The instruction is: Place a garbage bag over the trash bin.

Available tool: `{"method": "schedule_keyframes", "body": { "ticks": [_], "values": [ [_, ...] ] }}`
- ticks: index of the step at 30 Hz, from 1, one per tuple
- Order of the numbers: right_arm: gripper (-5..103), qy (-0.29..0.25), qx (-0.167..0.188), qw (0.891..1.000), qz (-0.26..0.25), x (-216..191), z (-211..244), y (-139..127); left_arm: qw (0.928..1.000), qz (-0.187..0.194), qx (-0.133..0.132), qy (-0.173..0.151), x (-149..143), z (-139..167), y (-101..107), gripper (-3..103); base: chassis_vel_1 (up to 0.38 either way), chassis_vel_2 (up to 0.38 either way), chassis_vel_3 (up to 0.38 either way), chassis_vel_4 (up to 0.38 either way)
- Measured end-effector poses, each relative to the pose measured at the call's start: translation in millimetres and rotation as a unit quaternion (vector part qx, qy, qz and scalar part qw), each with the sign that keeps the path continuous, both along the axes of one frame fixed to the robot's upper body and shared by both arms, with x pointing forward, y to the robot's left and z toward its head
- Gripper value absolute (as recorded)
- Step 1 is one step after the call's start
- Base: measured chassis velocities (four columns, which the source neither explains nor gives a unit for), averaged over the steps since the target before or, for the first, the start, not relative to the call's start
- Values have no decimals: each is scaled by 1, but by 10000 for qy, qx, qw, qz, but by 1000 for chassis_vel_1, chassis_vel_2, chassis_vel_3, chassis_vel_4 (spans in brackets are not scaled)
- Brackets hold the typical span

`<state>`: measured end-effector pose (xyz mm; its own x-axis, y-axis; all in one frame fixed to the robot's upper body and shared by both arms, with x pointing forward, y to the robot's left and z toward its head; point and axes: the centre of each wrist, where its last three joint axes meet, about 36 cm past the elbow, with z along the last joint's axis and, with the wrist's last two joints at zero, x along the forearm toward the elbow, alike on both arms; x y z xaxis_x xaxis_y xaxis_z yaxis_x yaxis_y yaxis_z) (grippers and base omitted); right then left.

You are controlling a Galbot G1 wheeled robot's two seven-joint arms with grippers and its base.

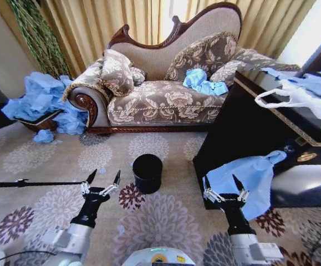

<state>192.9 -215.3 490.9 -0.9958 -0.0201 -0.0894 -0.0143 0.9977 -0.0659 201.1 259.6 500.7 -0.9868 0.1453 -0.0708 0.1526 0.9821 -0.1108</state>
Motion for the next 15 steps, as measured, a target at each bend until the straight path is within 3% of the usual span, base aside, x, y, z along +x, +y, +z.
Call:
{"method": "schedule_keyframes", "body": {
  "ticks": [15],
  "values": [
    [100, -197, 114, 9997, 70, -1, 0, -1, 9999, 6, -50, -135, 2, 0, -4, 100, 0, 0, 0, 0]
  ]
}}
